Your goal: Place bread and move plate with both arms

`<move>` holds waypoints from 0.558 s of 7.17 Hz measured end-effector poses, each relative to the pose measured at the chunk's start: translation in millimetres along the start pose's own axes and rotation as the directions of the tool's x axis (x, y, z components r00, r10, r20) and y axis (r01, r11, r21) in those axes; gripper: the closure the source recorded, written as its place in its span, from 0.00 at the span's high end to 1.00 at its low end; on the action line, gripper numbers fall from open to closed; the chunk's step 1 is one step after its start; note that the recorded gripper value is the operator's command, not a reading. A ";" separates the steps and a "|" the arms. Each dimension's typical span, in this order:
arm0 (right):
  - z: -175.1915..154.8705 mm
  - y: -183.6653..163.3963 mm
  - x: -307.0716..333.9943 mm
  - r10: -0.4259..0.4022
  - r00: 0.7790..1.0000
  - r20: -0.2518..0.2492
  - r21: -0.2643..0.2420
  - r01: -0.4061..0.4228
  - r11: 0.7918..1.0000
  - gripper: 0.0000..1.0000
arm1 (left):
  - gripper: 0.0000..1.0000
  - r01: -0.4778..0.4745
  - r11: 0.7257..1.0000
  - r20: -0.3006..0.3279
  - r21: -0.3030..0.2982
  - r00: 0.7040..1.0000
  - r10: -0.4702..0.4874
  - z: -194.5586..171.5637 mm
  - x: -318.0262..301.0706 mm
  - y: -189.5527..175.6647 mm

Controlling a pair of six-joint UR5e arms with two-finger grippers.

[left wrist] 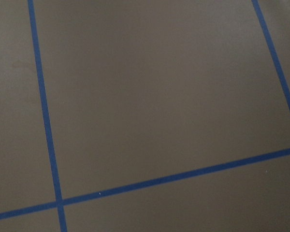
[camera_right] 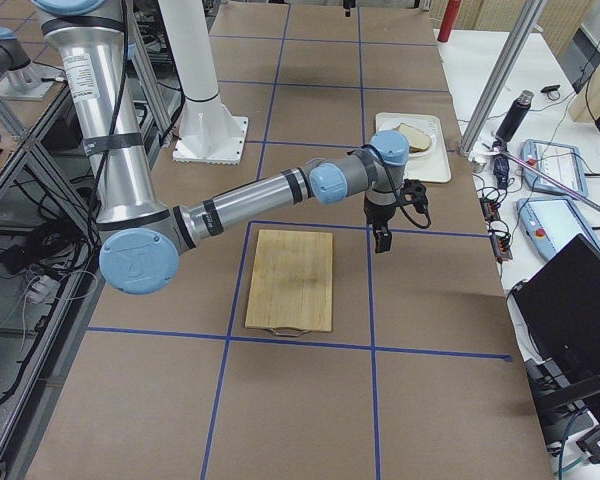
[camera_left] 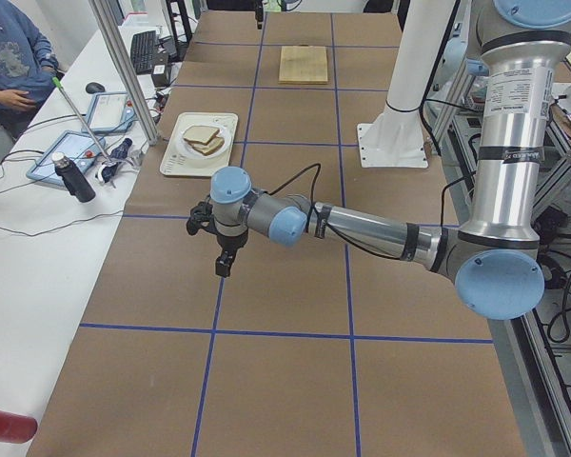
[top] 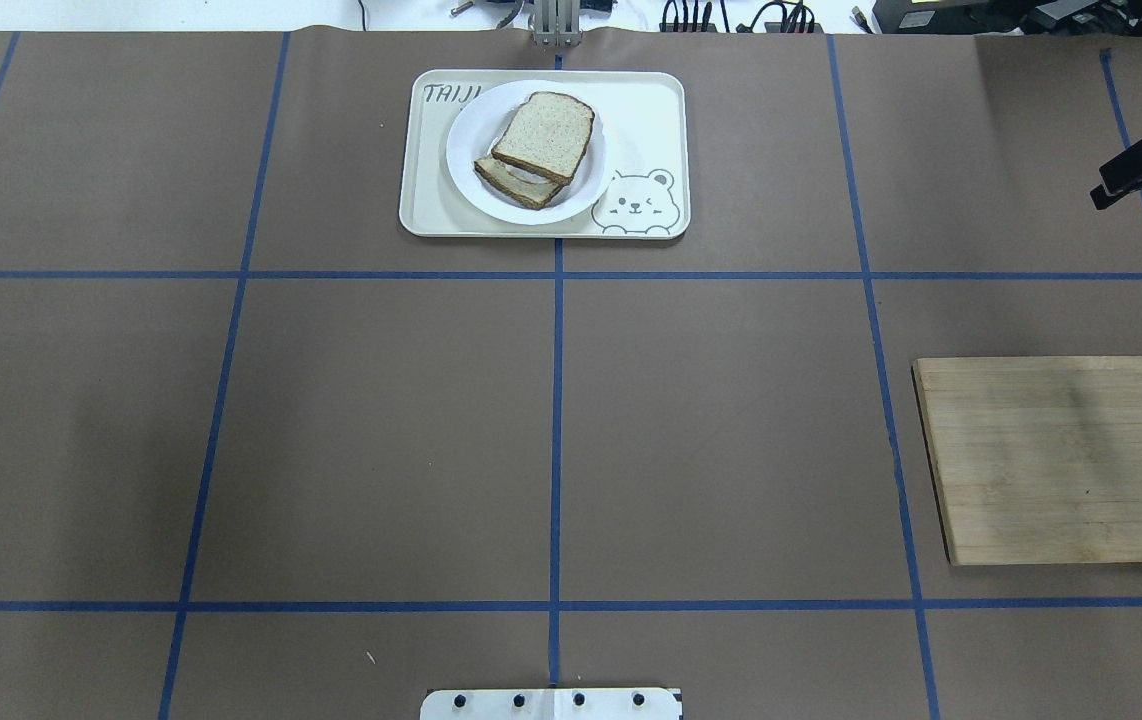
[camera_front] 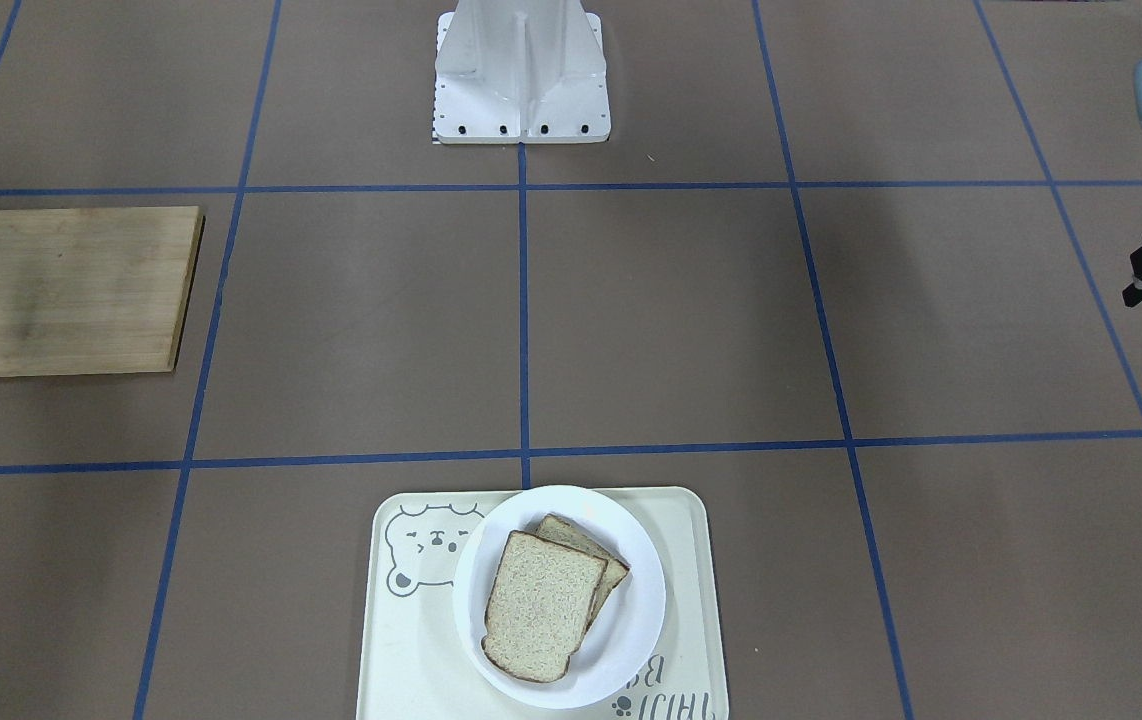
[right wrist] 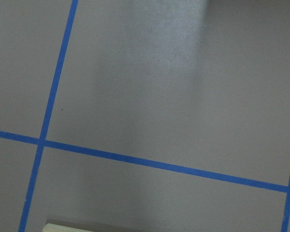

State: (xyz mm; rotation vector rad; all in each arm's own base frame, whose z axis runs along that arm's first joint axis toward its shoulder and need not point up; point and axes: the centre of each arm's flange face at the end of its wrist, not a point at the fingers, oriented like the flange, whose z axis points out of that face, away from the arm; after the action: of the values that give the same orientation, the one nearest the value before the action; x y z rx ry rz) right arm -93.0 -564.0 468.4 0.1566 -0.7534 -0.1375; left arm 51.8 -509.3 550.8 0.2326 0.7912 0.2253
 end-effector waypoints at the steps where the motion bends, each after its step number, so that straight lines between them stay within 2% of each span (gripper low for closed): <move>1: 1.7 3.2 2.9 0.004 1.000 -0.006 -0.003 -0.004 1.000 1.00 | 0.98 0.001 1.000 0.001 -0.013 1.000 -0.001 3.9 -4.3 9.6; 4: 8.8 10.1 10.7 0.011 1.000 -0.012 -0.014 -0.011 1.000 1.00 | 0.98 0.005 1.000 -0.009 -0.020 1.000 -0.005 5.2 -2.9 15.2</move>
State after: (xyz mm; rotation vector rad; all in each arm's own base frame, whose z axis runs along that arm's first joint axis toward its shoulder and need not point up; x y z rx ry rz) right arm -90.7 -556.8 483.8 0.1396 -0.7410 -0.1317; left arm 51.9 -496.2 560.6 0.2106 0.7978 0.2297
